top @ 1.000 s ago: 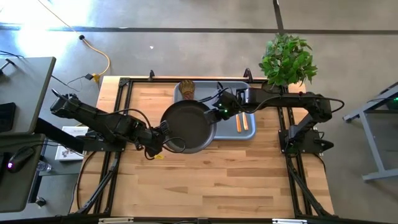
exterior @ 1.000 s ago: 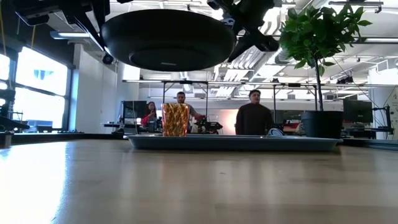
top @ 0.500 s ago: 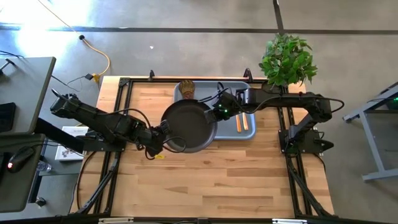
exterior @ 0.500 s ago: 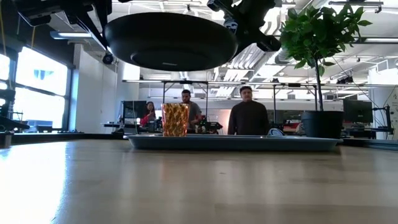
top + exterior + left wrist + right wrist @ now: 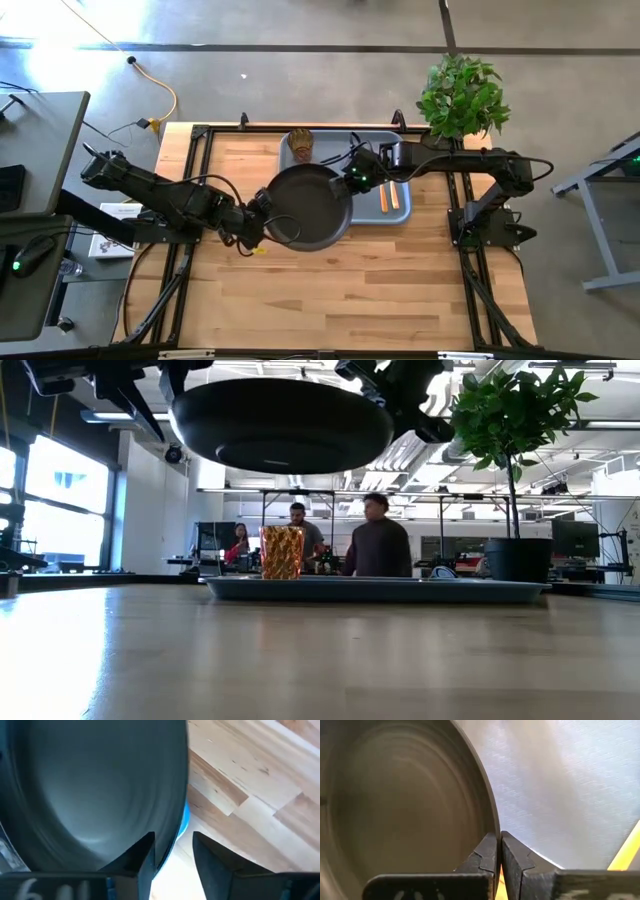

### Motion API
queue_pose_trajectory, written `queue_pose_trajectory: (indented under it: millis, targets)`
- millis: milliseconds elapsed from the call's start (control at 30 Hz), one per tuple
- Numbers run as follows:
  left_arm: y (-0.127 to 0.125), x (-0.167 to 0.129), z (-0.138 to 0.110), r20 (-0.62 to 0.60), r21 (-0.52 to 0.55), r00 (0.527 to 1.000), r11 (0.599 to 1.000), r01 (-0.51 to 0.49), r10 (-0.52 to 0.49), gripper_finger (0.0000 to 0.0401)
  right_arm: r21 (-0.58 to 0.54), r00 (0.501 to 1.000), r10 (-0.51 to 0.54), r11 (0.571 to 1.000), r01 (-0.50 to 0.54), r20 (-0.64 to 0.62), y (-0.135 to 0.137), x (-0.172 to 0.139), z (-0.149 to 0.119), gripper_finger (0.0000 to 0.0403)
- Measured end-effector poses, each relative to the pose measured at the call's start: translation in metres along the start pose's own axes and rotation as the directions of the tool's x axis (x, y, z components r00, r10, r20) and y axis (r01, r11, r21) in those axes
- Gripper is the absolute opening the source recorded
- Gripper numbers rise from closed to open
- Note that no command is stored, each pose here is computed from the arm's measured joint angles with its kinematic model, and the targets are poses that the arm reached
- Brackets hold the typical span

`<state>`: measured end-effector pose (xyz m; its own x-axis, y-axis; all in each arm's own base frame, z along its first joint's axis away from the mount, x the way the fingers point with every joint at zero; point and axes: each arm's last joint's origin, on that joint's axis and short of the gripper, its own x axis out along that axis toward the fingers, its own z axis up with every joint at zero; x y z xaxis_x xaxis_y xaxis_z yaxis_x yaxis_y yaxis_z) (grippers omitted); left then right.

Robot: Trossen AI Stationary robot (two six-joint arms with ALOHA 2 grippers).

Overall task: Pick and place plate/cup/fork/spoon on tray
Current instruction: Put the black plate on the gray serving tray

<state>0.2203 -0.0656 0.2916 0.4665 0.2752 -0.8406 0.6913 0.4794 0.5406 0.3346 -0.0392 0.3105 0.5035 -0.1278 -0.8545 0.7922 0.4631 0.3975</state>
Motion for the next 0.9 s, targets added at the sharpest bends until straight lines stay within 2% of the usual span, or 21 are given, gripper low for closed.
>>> queue_pose_trajectory:
  millis: [200,400,567,733,900]
  targets:
    - [0.000,0.000,0.000,-0.005,-0.078,1.000,0.997,0.002,-0.003,0.0147,-0.005,0.999,-0.037,0.999,0.037,-0.004,-0.008,0.000,0.006,0.0000]
    - [-0.001,0.000,-0.002,-0.022,-0.143,1.000,0.990,0.001,-0.005,0.0152,-0.043,0.995,-0.097,0.994,0.096,-0.022,-0.021,0.000,0.014,0.0000]
    - [0.001,0.000,-0.004,-0.077,-0.195,0.995,0.978,-0.072,0.058,0.0150,-0.107,0.989,-0.141,0.985,0.135,-0.046,-0.035,-0.001,0.025,0.0000]
    - [0.008,0.003,-0.011,-0.131,-0.295,0.987,0.947,-0.125,0.090,0.0149,-0.184,0.985,-0.166,0.971,0.154,-0.053,-0.052,-0.001,0.041,0.0000]
    - [0.018,0.009,-0.022,-0.175,-0.428,0.981,0.891,-0.152,0.083,0.0150,-0.287,0.986,-0.149,0.950,0.123,-0.071,-0.070,-0.002,0.059,0.0000]
